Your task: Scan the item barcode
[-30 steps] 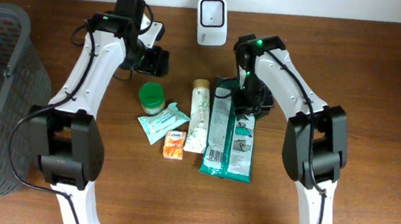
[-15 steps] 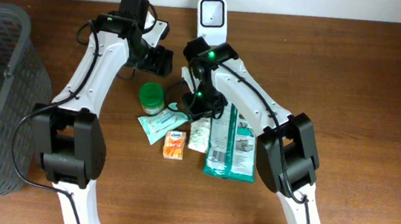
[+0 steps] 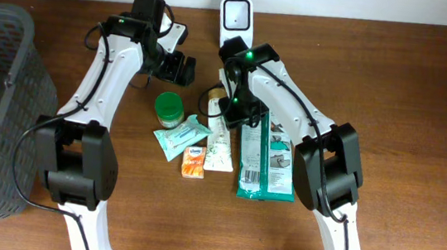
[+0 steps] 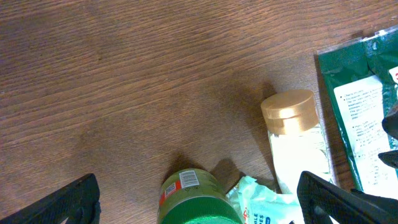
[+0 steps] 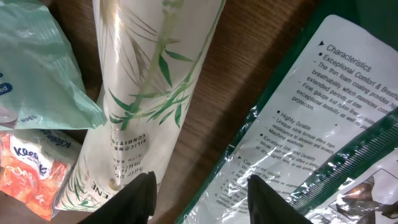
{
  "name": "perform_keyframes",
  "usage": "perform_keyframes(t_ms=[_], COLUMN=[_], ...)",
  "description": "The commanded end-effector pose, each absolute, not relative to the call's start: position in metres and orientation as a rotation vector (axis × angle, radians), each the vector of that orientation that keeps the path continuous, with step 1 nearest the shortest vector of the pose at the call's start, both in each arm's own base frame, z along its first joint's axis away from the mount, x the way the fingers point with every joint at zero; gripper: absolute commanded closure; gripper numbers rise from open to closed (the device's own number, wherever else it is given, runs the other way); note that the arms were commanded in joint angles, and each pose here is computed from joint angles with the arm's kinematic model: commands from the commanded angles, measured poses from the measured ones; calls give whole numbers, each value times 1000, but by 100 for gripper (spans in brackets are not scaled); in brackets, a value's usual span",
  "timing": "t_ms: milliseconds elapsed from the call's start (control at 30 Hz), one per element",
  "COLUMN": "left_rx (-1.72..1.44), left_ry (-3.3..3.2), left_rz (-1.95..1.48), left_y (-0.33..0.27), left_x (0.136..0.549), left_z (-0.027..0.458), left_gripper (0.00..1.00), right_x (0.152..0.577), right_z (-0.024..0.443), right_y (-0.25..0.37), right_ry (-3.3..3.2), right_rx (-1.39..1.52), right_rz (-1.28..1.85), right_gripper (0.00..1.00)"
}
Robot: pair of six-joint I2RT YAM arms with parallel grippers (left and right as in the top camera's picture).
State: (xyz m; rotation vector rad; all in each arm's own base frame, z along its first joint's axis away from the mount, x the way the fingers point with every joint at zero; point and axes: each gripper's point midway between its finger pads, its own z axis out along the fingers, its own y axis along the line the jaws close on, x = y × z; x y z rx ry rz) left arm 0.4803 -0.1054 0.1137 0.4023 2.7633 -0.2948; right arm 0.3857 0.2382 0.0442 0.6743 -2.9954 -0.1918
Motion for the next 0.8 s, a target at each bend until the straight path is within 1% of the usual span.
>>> perform_keyframes(t_ms=[0,67,133,200,300,400,467,500,533,567,600,633,700,767], left_rx=[408,408,408,408,408,408,408,408,408,408,408,409,408,408], left_ry=[2753,2753,2753,2753,2753,2753,2753,2753,2753,2753,2753,2753,2753,2753], left_rz=[-287,-287,-287,-287,-287,-287,-287,-287,-287,-287,-286,-287,-287,-287], left_y=[-103,-103,-103,-103,-103,-103,-103,-103,-103,-103,-103,-104,-103,-103], left_x=[485,485,485,485,485,485,485,485,485,485,485,485,485,485], left_z=[115,115,115,115,115,115,115,115,115,115,115,115,115,115], left_gripper=[1,1,1,1,1,1,1,1,1,1,1,1,1,1], right_x=[383,386,385,383,370,343,322,308,289,279,270,260,257,271], right_z=[44,66,70,69,61,37,35,41,50,49,45,28,15,12], right_y=[218,189,165,160,169,172,163,157,147,146,150,152,151,144], right_ry=[-2964,-2954,-2917,-2902,-2859,-2813,-2890,-2951,-3006,-3016,-3018,-2989,-2975,-3014], right_rx=[587,510,470,449,487,451,363,334,291,276,261,248,242,191], right_rz=[-168,-254,-326,-350,-321,-135,93,89,30,-31,-149,-200,-194,-201], right_gripper=[54,53,53,53,54,64,66,65,57,56,53,53,53,54])
